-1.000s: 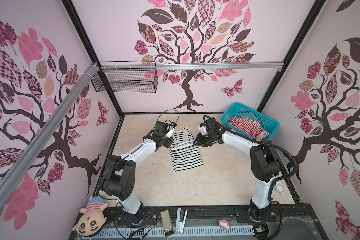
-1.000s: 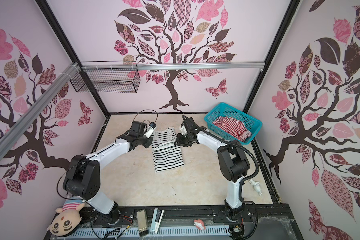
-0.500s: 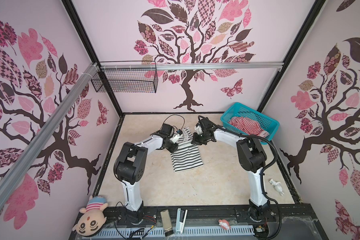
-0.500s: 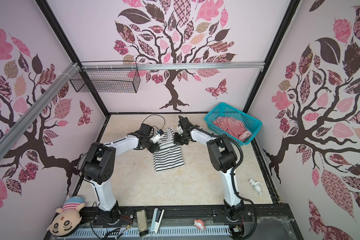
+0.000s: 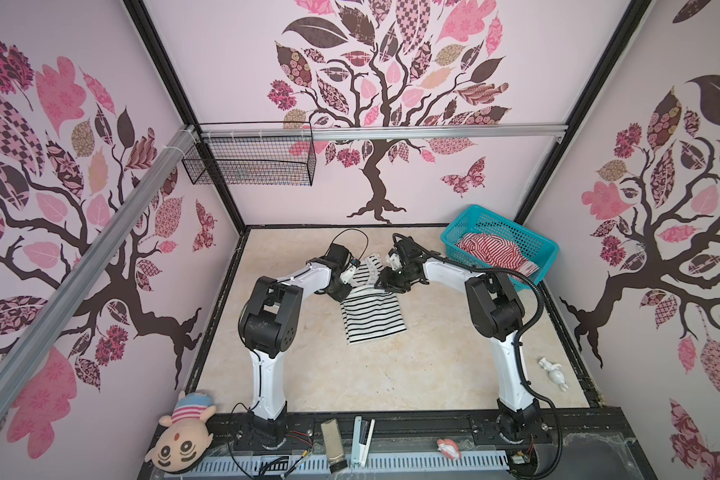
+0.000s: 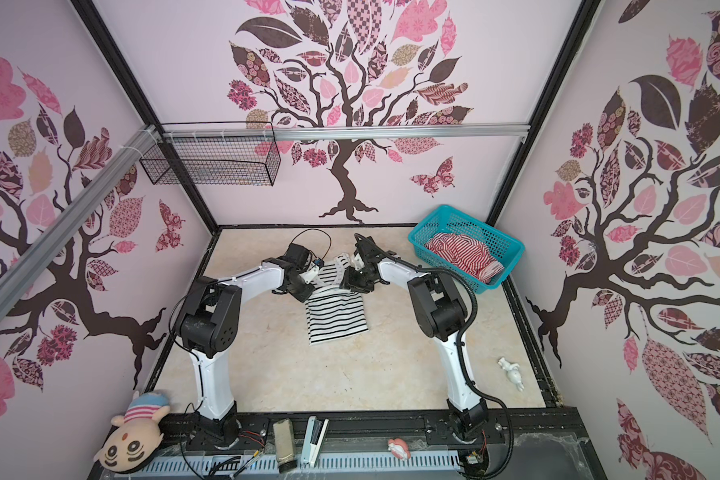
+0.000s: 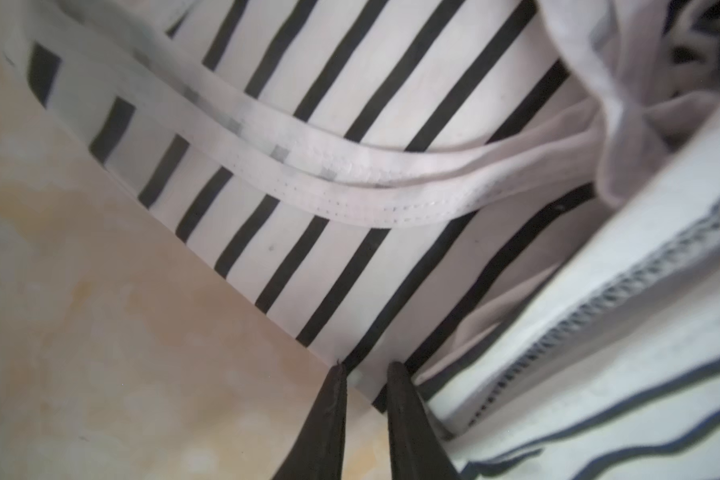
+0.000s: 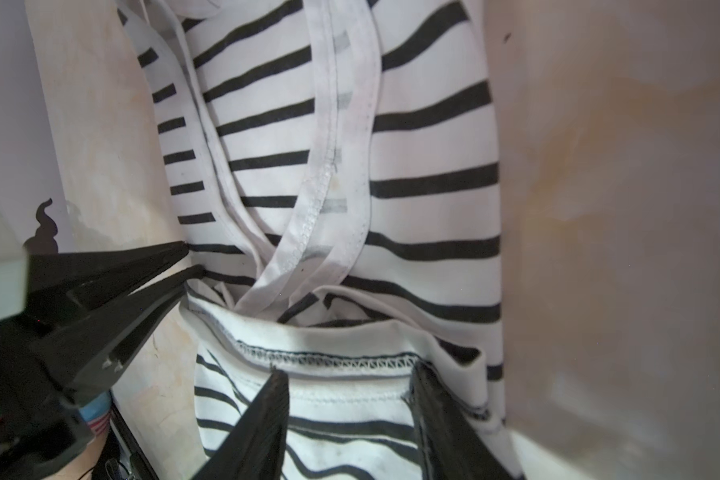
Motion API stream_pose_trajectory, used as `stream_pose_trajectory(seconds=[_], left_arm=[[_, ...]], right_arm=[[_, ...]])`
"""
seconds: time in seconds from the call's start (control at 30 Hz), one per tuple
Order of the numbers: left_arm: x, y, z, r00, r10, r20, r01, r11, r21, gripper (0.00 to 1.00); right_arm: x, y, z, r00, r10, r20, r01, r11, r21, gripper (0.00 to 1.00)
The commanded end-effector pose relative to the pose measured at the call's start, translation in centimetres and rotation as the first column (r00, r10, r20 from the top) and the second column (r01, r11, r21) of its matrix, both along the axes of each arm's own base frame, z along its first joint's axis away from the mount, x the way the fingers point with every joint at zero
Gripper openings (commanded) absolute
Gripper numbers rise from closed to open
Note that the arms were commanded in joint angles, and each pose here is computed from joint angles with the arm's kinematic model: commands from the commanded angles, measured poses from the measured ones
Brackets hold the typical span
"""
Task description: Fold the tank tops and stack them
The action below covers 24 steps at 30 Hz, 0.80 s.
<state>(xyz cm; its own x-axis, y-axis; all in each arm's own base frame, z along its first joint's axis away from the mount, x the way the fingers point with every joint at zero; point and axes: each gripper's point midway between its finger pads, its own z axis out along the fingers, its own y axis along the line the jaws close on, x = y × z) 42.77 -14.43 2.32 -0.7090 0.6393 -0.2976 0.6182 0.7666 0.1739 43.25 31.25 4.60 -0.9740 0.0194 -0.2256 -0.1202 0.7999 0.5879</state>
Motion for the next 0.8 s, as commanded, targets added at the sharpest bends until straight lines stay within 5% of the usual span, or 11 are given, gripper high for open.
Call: stream_pose_trajectory(seconds=[0.0, 0.17, 0.3, 0.6, 0.77], left_arm=[[-0.9, 1.5, -0.8, 0.999, 0.019, -0.037, -0.016, 0.996, 0.088, 0.22], [-1.1, 2.1, 1.7, 0.998, 0.041, 0.048, -0.045, 0.996, 0.076, 0.23], [-4.5, -0.4, 5.0, 0.994, -0.057, 0.095, 0.065, 0.994, -0.085, 0.31], [-13.5, -4.1, 5.8, 0.938, -0.312, 0.154, 0.331, 0.936, -0.122, 0.48], [-15.7, -4.5, 4.9, 0.915, -0.373, 0.153, 0.395, 0.906, -0.155, 0.61]], right_arm=[[-0.8, -0.3, 6.8, 0.996, -0.003, 0.093, -0.003, 0.998, 0.063, 0.54], [-4.1, -2.7, 9.5, 0.991, -0.038, 0.129, 0.031, 0.998, 0.056, 0.62], [-7.9, -4.7, 7.5, 0.995, -0.059, 0.076, 0.056, 0.998, 0.040, 0.71], [-14.2, -6.4, 3.7, 0.995, -0.094, -0.013, 0.095, 0.991, 0.098, 0.77], [-15.7, -5.8, 2.3, 0.993, -0.093, -0.069, 0.103, 0.983, 0.154, 0.77]])
